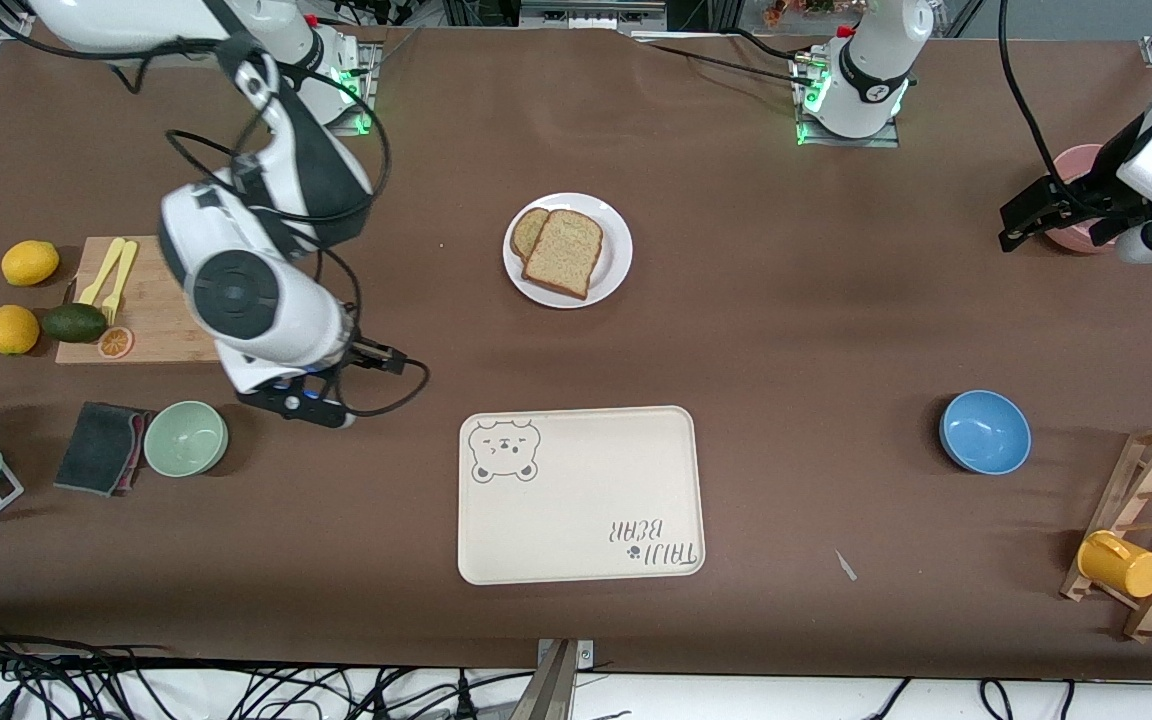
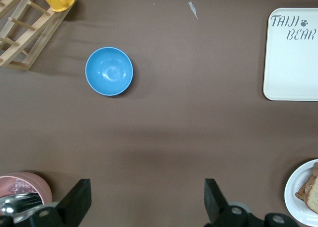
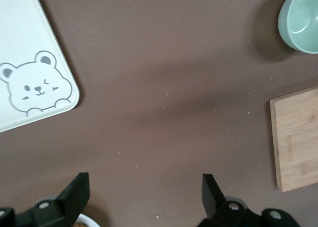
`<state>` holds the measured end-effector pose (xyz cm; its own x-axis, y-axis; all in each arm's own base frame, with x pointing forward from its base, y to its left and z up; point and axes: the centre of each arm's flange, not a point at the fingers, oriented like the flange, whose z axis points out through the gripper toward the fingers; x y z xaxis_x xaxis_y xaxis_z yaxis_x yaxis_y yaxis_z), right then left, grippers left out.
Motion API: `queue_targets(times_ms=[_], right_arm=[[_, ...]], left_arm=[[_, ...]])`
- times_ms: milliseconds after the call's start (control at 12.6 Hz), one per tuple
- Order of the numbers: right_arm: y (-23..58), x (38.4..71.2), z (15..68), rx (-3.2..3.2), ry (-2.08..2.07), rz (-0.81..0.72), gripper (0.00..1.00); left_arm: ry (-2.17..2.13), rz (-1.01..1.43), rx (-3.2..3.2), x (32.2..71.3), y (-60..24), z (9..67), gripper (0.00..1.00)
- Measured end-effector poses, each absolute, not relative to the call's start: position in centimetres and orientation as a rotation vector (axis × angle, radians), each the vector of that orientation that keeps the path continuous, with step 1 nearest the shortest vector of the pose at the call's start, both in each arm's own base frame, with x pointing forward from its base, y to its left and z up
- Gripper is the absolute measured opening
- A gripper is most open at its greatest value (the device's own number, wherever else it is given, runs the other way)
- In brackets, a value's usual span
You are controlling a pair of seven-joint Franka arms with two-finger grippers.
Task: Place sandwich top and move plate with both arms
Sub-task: 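Withdraw the right gripper while the left gripper reaches toward the plate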
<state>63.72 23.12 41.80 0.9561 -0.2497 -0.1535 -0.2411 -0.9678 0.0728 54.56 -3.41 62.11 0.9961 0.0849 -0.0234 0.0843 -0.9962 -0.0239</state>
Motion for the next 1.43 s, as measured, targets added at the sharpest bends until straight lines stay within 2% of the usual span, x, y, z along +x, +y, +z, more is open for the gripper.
queue_targets(times_ms=[238, 476, 874, 1429], right_arm=[[19.1, 64.0, 45.7, 3.076, -0.386, -0.208, 1.0], [15.6, 64.2, 46.9, 3.047, -0.363, -0.219, 1.0], [8.5, 64.4, 50.7, 3.039, -0.228, -0.141, 1.0], [4.6, 63.4, 54.6, 3.122, -0.256, -0.091, 1.0]], left_arm=[[-0.135, 0.055, -3.115, 54.6, -3.3, 61.8, 1.0], [-0.14, 0.107, -3.114, 55.2, -3.0, 60.3, 1.0], [-0.142, 0.256, -3.121, 57.5, -2.7, 55.1, 1.0], [-0.188, 0.389, -3.29, 57.9, -4.7, 48.6, 1.0]])
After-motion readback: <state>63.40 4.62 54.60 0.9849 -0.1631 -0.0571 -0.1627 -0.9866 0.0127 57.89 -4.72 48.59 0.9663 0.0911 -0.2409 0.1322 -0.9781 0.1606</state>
